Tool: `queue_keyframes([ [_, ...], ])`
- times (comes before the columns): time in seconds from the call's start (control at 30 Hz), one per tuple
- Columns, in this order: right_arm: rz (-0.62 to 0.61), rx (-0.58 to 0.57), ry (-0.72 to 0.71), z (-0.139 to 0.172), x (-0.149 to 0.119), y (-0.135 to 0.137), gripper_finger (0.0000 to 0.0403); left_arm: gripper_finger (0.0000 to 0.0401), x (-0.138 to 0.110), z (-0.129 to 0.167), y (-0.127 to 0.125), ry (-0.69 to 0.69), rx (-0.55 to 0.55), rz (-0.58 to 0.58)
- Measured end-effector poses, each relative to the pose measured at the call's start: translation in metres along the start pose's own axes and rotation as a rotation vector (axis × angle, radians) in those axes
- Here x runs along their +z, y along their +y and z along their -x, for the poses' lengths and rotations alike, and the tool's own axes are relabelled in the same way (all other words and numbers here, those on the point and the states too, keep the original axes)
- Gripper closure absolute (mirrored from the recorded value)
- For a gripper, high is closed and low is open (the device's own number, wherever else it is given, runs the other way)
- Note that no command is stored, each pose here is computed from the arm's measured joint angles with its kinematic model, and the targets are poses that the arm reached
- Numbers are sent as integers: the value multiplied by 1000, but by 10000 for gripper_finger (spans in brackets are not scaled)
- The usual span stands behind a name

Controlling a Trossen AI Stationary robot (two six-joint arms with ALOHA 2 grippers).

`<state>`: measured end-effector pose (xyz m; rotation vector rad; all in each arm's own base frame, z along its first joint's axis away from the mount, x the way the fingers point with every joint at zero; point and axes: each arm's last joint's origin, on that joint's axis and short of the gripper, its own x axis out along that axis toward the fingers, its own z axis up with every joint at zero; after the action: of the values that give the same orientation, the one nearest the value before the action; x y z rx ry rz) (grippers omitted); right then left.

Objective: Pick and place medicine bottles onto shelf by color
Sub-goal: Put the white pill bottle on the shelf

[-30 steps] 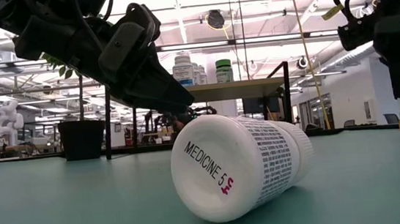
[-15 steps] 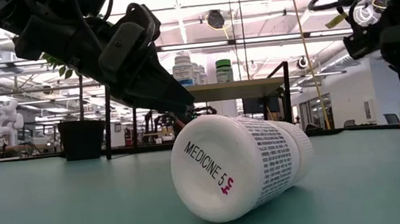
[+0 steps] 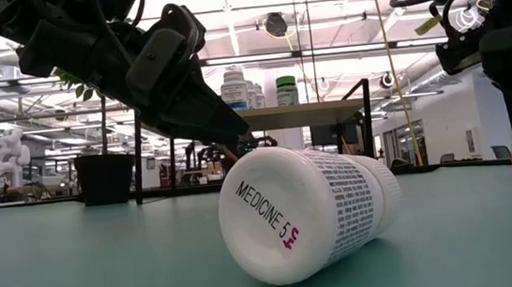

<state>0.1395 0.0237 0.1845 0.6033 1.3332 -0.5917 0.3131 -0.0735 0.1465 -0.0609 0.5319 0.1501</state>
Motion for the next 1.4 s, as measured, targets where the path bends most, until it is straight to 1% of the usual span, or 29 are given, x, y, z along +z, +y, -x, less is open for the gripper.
queue_keyframes([
  [0.1, 3, 21, -14, 0, 2, 2, 277, 59, 0, 0, 0, 0, 0, -1],
  [0.2, 25, 60, -44, 10, 7, 8, 273, 59, 0, 0, 1, 0, 2, -5],
  [0.3, 52, 119, -97, 31, 20, 18, 268, 59, 1, -1, 4, -2, 11, -3],
  [0.4, 99, 185, -176, 62, 40, 31, 270, 59, 2, -2, 7, -1, 19, 14],
  [0.47, 137, 211, -229, 82, 56, 38, 271, 59, 2, -2, 7, -1, 21, 23],
  [0.57, 216, 205, -291, 109, 86, 47, 271, 59, 1, -2, 5, 2, 16, 35],
  [0.67, 293, 153, -311, 128, 122, 53, 272, 59, 0, -1, 2, 5, 7, 35],
  [0.8, 384, 72, -313, 145, 181, 56, 272, 59, 0, 0, -1, 1, -2, 36],
  [0.93, 418, 23, -364, 153, 238, 48, 272, 59, -1, 1, -3, 2, -8, 43],
  [1.0, 425, 2, -377, 153, 260, 42, 272, 59, -1, 1, -4, 2, -11, 44],
  [1.1, 426, -28, -374, 148, 286, 30, 272, 59, -2, 2, -6, 3, -16, 41],
  [1.23, 405, -58, -329, 130, 307, 12, 267, 59, -2, 2, -6, 8, -17, 38],
  [1.4, 370, -86, -248, 112, 318, -9, 266, 59, -3, 2, -6, 15, -15, 36],
])
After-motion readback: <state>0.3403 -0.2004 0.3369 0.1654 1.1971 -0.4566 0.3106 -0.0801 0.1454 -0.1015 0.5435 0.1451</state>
